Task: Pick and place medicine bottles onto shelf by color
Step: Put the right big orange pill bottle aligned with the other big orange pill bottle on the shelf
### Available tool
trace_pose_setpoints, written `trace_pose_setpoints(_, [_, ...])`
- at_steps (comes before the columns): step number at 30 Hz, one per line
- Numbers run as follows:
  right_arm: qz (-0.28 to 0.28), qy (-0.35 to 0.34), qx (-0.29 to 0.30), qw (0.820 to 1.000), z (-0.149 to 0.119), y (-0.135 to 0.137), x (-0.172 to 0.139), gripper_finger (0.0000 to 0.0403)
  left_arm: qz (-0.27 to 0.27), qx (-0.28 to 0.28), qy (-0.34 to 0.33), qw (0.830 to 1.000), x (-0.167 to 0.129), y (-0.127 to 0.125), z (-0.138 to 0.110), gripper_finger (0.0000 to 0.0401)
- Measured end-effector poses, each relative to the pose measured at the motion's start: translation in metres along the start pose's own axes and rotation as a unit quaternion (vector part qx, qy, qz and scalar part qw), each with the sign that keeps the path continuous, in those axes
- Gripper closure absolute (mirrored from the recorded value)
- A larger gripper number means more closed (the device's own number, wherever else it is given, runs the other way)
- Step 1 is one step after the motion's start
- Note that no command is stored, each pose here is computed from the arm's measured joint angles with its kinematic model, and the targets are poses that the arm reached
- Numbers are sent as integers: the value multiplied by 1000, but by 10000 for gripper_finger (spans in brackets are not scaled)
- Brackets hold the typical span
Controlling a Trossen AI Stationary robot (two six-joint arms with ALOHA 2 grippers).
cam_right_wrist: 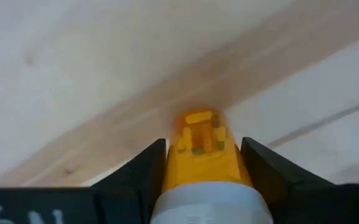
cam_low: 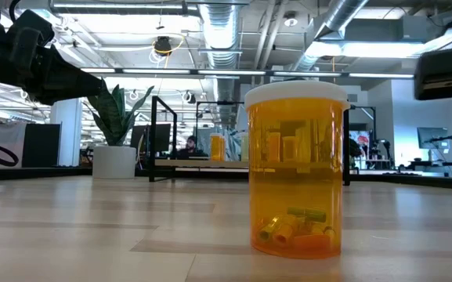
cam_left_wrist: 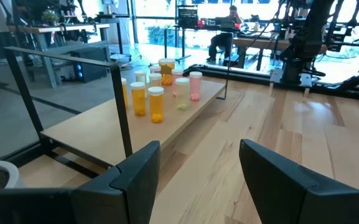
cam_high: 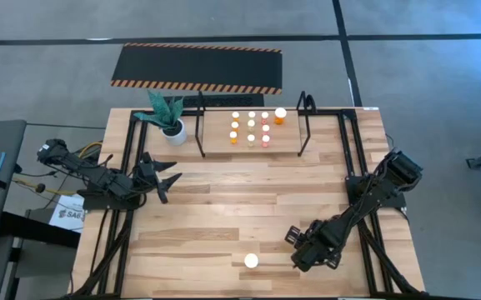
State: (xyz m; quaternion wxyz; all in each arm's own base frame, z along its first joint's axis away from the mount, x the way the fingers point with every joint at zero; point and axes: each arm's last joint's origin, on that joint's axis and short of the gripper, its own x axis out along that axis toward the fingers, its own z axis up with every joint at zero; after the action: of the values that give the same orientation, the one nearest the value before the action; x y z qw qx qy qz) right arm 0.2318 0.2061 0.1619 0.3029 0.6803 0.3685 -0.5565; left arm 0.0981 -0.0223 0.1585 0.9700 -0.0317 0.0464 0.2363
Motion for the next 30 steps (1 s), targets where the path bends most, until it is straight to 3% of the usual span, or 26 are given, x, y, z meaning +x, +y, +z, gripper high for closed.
trace_pose_setpoints(9, [3, -3, -21, 1000, 12, 23, -12, 170, 0, 0, 0, 1000, 0, 0, 0, 193])
trace_pose_setpoints(22, [13, -5, -77, 997, 28, 57, -19, 209, 0, 0, 0, 1000, 0, 0, 0, 193])
trace_pose_setpoints(30, [9, 1, -71, 997, 35, 69, -20, 178, 0, 0, 0, 1000, 0, 0, 0, 193])
